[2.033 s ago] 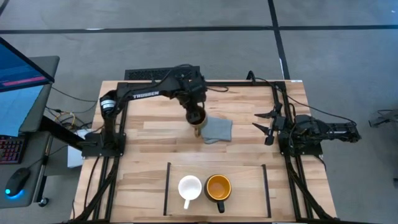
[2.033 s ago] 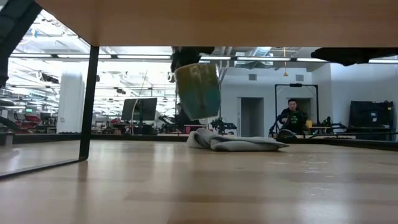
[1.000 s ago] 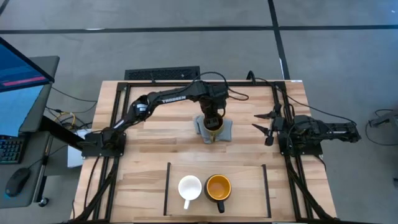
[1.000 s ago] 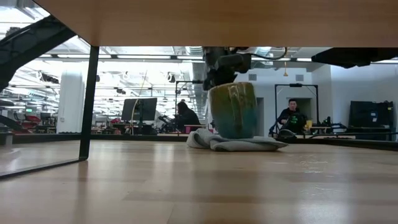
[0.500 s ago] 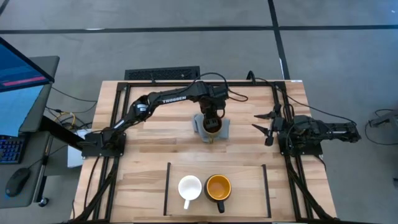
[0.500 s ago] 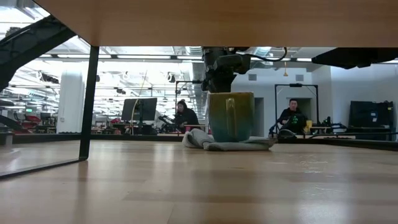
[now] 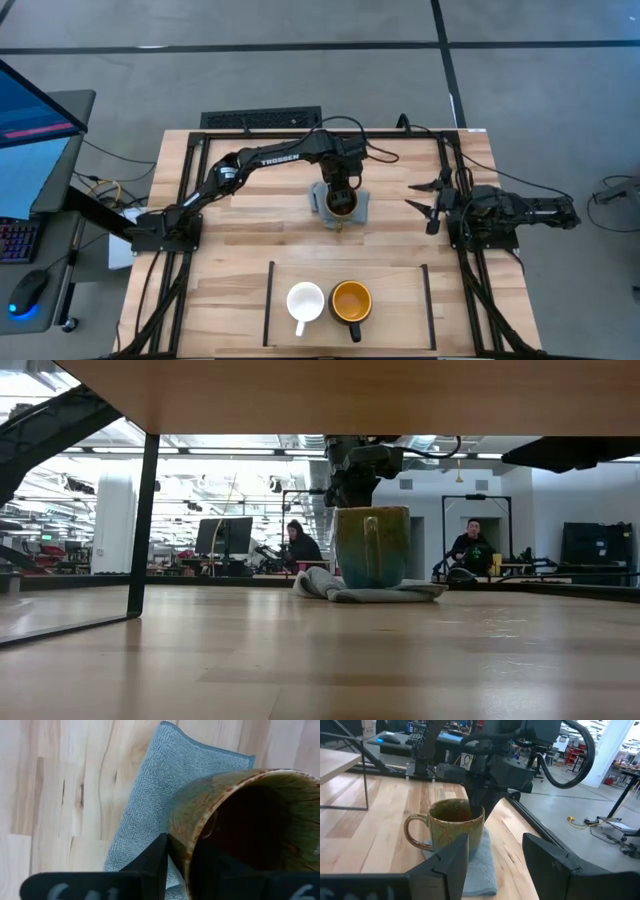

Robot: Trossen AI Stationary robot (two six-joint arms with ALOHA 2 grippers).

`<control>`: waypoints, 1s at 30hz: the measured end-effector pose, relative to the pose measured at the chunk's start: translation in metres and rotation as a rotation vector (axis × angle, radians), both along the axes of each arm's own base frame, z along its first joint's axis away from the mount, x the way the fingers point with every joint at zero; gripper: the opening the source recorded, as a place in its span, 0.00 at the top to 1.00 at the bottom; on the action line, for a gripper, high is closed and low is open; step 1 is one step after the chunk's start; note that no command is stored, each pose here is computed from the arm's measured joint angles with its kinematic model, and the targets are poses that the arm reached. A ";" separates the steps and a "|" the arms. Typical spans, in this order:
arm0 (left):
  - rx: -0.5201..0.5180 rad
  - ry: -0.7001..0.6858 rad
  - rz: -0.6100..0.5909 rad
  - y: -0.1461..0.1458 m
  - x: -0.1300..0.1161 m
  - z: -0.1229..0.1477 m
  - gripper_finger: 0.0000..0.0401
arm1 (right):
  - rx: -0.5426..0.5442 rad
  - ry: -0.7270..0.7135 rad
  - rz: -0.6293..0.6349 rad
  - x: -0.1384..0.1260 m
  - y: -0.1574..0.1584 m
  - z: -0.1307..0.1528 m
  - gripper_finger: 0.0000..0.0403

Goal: Stack small to large cups/mugs on shelf
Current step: Put the light brown mug on the shelf

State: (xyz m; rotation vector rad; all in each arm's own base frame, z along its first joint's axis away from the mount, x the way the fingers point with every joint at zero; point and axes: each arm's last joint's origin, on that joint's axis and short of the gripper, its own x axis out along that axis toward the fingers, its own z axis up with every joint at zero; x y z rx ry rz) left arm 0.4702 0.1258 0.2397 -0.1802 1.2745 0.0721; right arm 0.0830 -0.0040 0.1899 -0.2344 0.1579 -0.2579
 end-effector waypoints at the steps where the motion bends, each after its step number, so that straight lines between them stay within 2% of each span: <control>1: -0.001 -0.001 -0.001 0.000 0.000 0.000 0.86 | -0.001 0.012 0.000 0.000 0.000 -0.001 0.48; 30: -0.007 -0.008 0.004 0.000 0.001 0.000 0.85 | -0.002 0.036 0.000 -0.001 0.000 -0.003 0.48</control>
